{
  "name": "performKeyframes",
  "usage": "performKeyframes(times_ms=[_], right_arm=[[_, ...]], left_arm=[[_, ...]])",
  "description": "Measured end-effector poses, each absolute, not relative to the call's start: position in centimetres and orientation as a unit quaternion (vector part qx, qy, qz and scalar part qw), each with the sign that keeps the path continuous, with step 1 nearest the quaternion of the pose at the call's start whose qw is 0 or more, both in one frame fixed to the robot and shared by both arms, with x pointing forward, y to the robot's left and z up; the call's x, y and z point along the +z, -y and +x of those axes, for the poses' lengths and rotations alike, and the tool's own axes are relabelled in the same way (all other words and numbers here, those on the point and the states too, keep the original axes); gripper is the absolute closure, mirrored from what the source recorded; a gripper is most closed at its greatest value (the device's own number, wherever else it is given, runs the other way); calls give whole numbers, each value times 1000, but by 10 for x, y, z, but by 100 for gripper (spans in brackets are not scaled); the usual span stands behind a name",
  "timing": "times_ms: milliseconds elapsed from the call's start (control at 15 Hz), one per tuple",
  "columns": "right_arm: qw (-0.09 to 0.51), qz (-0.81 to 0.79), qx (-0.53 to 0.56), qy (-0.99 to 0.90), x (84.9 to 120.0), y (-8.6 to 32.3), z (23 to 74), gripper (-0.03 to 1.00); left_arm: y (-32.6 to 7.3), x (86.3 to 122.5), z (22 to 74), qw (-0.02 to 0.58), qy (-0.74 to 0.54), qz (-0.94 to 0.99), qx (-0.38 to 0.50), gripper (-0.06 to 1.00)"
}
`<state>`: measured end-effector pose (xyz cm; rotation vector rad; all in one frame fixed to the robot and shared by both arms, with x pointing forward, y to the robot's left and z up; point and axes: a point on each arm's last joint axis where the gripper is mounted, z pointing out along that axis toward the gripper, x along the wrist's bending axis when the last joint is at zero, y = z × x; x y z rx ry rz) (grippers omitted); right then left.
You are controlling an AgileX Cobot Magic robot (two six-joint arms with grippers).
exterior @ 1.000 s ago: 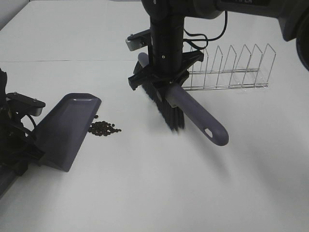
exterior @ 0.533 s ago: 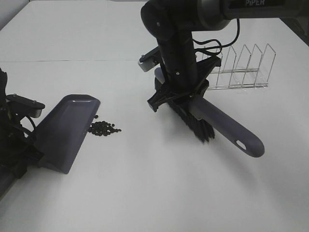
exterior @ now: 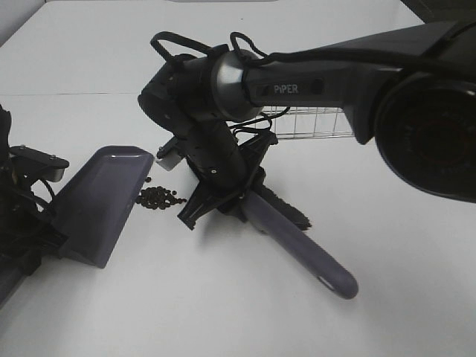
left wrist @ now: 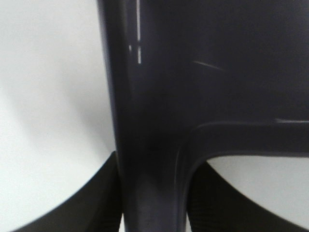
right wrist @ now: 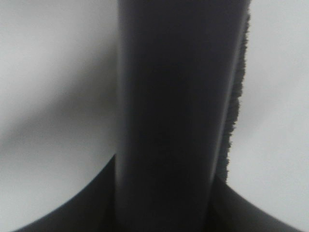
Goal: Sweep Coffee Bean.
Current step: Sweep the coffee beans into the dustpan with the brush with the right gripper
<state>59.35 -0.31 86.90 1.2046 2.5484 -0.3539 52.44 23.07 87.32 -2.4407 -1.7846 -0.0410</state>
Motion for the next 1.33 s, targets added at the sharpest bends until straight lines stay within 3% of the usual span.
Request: performKeyframes(times_ms=[267, 800, 1067, 1333], right_arm=[[95, 441, -35, -892, 878, -31, 608, 61], [27, 449, 15, -893, 866, -53, 610, 61], [-32, 447, 114, -887, 868, -74, 609, 61], [-41, 454, 153, -877, 869, -81, 611, 61]], left_arm=[[-231, 873, 524, 59, 590, -805, -12, 60], [-230, 873, 523, 62, 593, -803, -6, 60], [-230, 873, 522, 64, 595, -802, -4, 60], [-230, 873, 522, 62, 594, -802, -2, 60]])
